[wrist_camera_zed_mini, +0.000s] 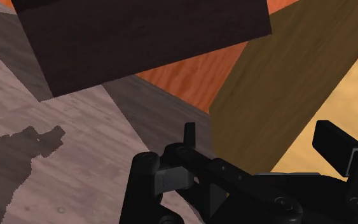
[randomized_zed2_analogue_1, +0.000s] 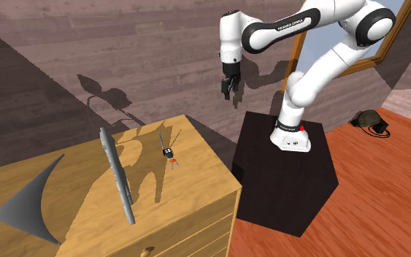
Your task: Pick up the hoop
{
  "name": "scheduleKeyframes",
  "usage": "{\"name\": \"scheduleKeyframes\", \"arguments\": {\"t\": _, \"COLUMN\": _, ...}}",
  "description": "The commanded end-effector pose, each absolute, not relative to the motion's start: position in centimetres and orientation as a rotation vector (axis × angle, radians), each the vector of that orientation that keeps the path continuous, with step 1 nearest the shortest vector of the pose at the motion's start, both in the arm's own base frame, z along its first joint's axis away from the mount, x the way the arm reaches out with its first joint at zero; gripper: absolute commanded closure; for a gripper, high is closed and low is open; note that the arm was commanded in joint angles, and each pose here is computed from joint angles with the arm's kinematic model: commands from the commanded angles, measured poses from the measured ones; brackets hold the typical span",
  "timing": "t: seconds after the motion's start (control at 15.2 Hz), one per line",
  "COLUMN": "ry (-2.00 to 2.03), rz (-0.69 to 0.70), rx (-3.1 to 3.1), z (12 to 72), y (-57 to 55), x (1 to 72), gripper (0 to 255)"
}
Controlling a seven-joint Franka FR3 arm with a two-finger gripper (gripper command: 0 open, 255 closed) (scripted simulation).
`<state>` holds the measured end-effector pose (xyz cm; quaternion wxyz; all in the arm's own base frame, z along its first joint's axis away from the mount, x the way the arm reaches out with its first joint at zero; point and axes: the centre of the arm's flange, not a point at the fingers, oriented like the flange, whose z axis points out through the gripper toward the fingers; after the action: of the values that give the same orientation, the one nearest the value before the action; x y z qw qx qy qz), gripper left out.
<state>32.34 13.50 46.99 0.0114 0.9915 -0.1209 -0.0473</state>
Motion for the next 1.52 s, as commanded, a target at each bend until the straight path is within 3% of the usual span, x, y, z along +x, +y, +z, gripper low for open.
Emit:
{"name": "scheduleKeyframes", "arguments": {"t": 0.0, "ry": -0.419, "rz": -0.131, "rx": 3.09, "z": 45.7, "y": 15.7, "x": 33.3, "gripper": 0}}
{"name": "scheduleKeyframes", "arguments": {"t": 1.45, "ry": -0.831, "rz": 0.031, "rx": 3.01, "z": 33.9, "y": 37.4, "x": 47.2, "gripper": 0}}
